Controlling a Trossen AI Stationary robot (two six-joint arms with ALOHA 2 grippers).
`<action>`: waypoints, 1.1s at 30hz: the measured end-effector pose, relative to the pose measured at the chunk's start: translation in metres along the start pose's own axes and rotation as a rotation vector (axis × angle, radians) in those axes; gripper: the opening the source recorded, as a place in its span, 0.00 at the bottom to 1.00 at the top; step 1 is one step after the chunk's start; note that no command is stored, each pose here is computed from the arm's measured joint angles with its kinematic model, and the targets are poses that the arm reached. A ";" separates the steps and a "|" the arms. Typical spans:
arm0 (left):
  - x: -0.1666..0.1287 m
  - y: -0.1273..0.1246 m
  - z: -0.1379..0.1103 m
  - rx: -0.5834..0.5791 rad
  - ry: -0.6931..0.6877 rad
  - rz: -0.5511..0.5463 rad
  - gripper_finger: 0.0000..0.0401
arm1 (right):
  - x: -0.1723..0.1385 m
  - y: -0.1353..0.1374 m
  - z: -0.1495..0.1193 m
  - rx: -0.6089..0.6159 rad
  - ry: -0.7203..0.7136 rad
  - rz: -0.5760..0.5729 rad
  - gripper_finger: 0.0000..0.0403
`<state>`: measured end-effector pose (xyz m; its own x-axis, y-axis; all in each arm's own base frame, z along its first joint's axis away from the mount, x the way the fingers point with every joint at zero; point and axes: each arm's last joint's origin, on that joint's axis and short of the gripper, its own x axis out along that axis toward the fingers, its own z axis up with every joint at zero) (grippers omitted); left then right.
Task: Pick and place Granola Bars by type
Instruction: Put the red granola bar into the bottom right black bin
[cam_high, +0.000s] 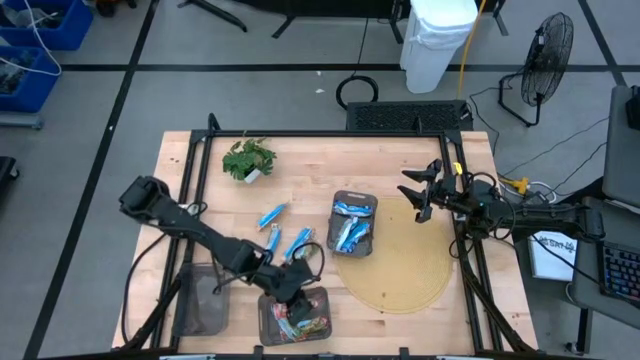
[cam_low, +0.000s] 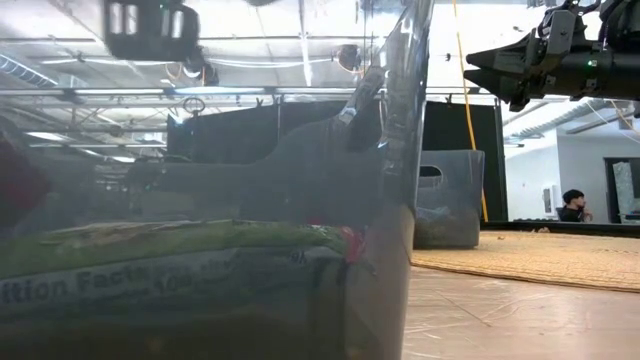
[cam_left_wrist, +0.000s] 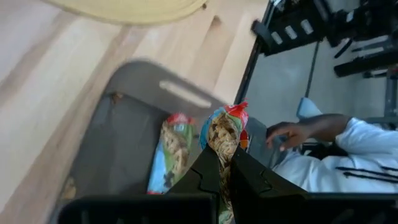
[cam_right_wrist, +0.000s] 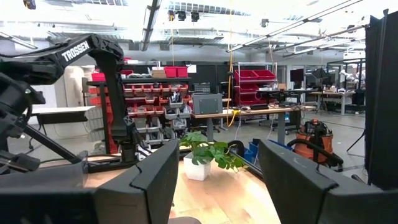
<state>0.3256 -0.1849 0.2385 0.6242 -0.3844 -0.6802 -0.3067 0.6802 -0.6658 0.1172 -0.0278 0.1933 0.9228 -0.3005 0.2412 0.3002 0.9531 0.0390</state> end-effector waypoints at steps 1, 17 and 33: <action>0.002 0.000 -0.003 -0.001 0.004 0.010 0.04 | 0.000 0.000 0.000 0.000 0.000 0.000 0.52; 0.034 0.017 -0.017 0.031 0.083 0.110 0.04 | 0.000 0.000 0.000 0.000 0.000 0.000 0.52; 0.038 0.017 -0.007 0.149 0.083 0.046 0.09 | 0.000 0.000 -0.001 -0.002 0.014 0.000 0.52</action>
<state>0.3389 -0.1920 0.1995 0.5488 -0.3967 -0.7358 -0.2194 0.7810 -0.5847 0.1175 -0.0278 0.1919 0.9261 -0.3012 0.2272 0.3007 0.9530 0.0376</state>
